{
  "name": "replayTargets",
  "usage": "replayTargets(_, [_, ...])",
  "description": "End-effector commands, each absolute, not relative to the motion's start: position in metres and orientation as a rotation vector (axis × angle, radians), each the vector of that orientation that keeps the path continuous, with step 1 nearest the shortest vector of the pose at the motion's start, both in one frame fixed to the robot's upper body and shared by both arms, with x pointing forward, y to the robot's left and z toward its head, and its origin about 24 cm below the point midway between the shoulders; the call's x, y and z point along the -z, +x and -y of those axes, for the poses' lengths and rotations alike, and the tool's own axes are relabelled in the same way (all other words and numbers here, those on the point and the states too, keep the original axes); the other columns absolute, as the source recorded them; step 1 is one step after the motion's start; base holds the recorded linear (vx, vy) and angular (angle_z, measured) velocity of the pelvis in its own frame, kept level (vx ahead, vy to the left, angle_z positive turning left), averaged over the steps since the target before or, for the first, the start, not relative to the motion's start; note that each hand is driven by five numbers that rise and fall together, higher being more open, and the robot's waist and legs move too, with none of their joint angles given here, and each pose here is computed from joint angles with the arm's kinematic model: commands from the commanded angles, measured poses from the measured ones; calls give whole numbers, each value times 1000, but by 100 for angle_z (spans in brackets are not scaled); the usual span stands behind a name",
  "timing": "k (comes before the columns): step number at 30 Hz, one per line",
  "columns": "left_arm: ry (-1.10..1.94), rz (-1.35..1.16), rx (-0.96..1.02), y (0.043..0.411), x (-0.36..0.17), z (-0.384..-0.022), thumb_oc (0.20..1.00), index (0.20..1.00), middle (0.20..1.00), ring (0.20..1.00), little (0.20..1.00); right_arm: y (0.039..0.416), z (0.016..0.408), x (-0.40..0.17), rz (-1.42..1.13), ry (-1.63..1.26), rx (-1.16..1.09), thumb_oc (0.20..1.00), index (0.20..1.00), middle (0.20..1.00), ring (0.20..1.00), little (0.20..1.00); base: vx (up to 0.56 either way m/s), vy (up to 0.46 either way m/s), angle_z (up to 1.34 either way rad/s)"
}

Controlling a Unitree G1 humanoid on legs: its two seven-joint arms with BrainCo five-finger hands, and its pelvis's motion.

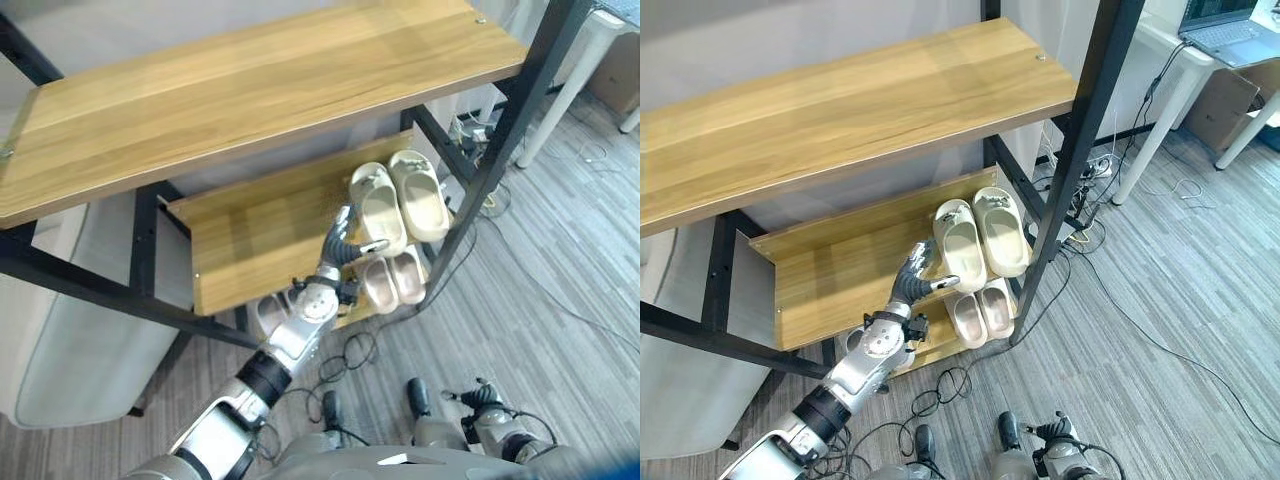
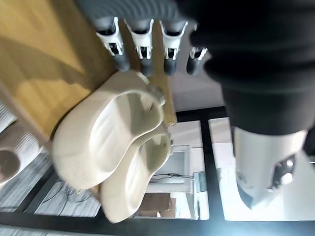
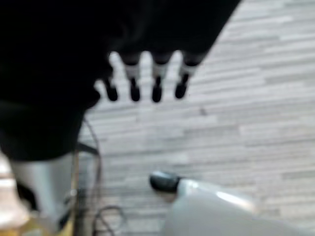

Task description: Arrange the slippers neatly on the shoe rack.

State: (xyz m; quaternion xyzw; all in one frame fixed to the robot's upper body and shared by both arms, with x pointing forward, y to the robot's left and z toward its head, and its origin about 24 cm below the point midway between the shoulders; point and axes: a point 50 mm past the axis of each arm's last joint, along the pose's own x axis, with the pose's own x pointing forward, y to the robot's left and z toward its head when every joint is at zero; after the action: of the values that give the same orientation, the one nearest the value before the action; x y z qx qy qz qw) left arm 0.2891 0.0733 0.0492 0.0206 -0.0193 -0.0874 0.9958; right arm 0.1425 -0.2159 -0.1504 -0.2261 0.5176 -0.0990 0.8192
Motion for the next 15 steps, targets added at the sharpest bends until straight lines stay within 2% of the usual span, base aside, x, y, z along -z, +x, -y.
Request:
replayTargets(1, [31, 167, 224, 294, -74, -66, 1000, 1000, 1000, 1000, 1000, 138, 216, 152, -1116, -469, 209, 1000, 1000, 1000, 1000, 1000, 32, -11, 8])
replayTargets(15, [191, 102, 192, 271, -51, -130, 1000, 1000, 1000, 1000, 1000, 116, 210, 161, -1180, -427, 159, 1000, 1000, 1000, 1000, 1000, 13, -3, 8])
